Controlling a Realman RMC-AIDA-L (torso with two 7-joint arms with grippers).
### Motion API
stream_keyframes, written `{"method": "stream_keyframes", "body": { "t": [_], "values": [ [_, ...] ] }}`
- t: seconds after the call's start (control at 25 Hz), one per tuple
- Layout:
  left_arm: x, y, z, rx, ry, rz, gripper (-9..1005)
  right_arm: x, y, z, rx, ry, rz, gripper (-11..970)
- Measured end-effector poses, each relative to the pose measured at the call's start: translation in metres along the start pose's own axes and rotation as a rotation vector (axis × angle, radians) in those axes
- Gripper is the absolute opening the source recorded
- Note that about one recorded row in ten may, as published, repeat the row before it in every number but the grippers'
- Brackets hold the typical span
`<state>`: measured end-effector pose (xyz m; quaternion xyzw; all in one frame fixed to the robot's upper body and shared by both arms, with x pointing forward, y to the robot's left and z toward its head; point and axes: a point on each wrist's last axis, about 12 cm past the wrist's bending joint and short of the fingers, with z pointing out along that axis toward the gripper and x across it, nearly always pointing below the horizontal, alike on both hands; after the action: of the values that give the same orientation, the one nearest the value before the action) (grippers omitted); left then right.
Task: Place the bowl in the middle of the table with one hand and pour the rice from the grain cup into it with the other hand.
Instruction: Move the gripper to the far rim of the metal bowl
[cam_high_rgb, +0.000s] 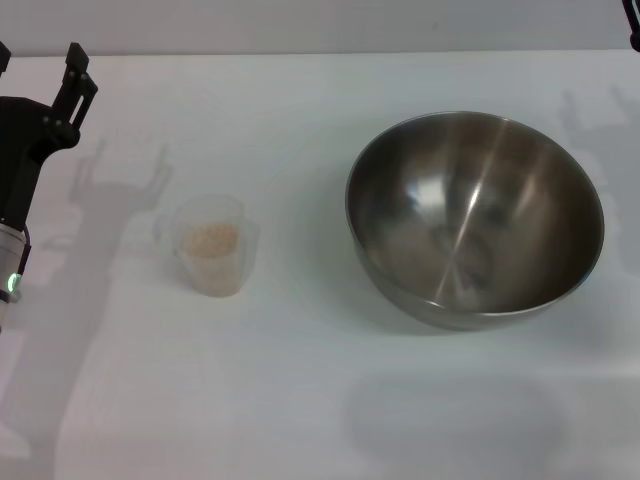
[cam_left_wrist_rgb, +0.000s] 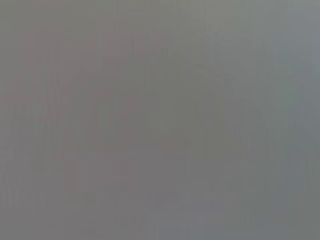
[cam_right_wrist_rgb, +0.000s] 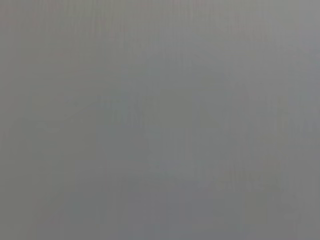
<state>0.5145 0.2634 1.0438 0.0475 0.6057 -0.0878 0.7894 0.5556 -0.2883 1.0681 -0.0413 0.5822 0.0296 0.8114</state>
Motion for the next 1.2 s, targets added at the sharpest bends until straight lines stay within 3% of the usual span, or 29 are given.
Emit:
{"method": "stream_keyframes", "body": {
  "t": [0.32,0.52,0.64,0.88,1.04,1.08,1.2],
  "values": [
    [0.0,0.0,0.001,-0.003,-0.002,0.005,828,-0.001,0.001,0.001,-0.002,-0.005,-0.004,653],
    [0.0,0.0,0.001,-0.003,-0.002,0.007,828,-0.005,0.005,0.006,-0.008,-0.031,-0.146,653],
    [0.0,0.001,0.001,-0.004,0.0,0.01,828,-0.006,0.012,0.015,-0.01,-0.026,-0.177,652],
    [0.0,0.003,0.0,-0.011,-0.001,0.011,828,-0.013,0.03,0.055,0.0,0.195,-0.012,652],
    [-0.001,0.003,0.0,-0.014,-0.003,0.011,828,-0.022,0.038,0.07,-0.022,0.313,0.042,651],
    [-0.001,0.003,0.0,-0.014,-0.004,0.011,828,-0.034,0.045,0.081,-0.047,0.408,0.089,651],
    [-0.001,0.004,0.0,-0.015,-0.009,0.012,828,-0.047,0.048,0.087,-0.076,0.502,0.119,647]
  ]
}}
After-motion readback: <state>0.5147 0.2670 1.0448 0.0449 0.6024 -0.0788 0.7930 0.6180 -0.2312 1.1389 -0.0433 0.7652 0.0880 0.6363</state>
